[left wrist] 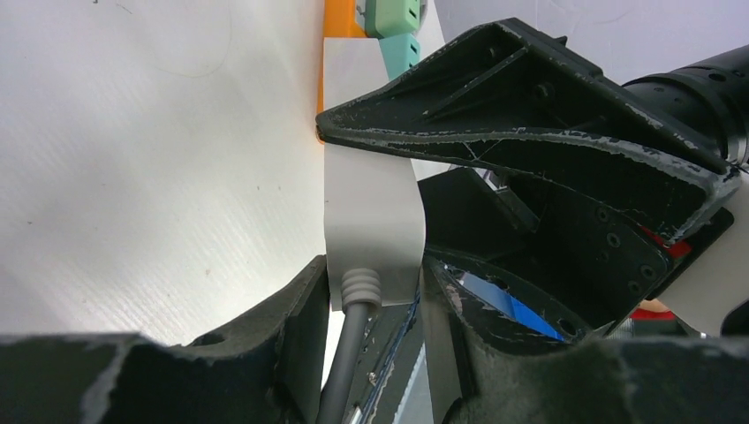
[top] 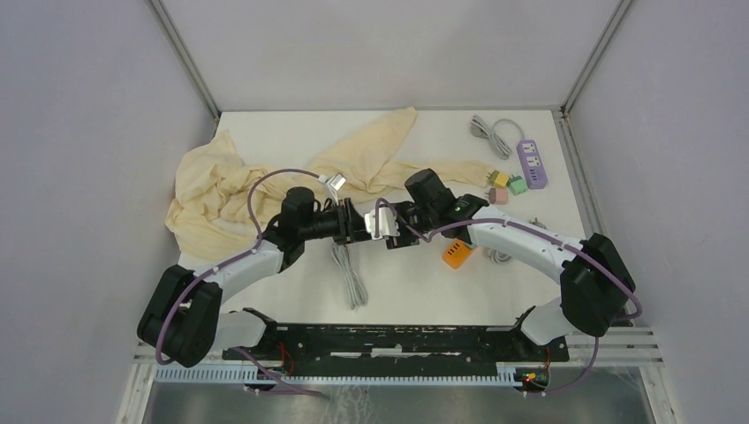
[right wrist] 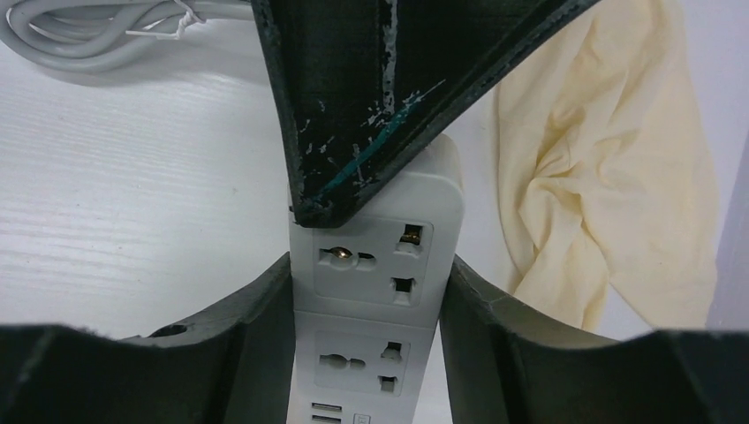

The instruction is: Pull the plug off the socket

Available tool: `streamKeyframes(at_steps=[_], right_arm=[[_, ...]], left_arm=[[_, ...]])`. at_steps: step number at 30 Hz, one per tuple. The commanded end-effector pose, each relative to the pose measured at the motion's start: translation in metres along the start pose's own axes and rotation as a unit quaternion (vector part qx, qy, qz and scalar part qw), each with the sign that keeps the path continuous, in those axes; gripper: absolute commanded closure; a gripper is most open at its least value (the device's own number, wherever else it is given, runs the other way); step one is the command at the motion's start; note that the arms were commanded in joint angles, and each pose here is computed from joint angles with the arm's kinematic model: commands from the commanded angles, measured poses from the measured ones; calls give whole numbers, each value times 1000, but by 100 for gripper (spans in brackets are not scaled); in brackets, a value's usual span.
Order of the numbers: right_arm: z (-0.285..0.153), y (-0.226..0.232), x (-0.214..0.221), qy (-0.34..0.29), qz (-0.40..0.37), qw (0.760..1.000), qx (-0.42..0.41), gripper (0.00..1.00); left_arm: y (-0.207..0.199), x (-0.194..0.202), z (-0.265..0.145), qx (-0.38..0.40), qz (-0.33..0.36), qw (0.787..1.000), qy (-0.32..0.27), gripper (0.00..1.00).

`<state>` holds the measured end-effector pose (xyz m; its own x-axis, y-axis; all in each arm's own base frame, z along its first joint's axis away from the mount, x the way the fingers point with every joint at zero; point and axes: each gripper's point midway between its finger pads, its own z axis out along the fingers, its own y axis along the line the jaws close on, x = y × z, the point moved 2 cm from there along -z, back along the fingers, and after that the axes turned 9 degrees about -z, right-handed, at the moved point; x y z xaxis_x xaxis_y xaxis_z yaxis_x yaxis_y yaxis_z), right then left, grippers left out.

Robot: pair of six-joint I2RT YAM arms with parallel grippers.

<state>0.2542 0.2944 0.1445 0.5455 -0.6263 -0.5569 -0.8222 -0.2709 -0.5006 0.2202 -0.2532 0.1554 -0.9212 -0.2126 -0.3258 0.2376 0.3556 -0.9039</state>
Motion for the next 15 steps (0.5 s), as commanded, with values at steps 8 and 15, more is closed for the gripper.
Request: streamKeyframes(at_steps=[8,15], right_arm=[[-20,-26,-7,-45,62,997,32,90],[-44,-51,14,-68,155,983,74,96]], left_arm=[[-42,-52,-29,-39,110,985,-131,14],[-45,-95,-81,-171,213,926,-258,3]])
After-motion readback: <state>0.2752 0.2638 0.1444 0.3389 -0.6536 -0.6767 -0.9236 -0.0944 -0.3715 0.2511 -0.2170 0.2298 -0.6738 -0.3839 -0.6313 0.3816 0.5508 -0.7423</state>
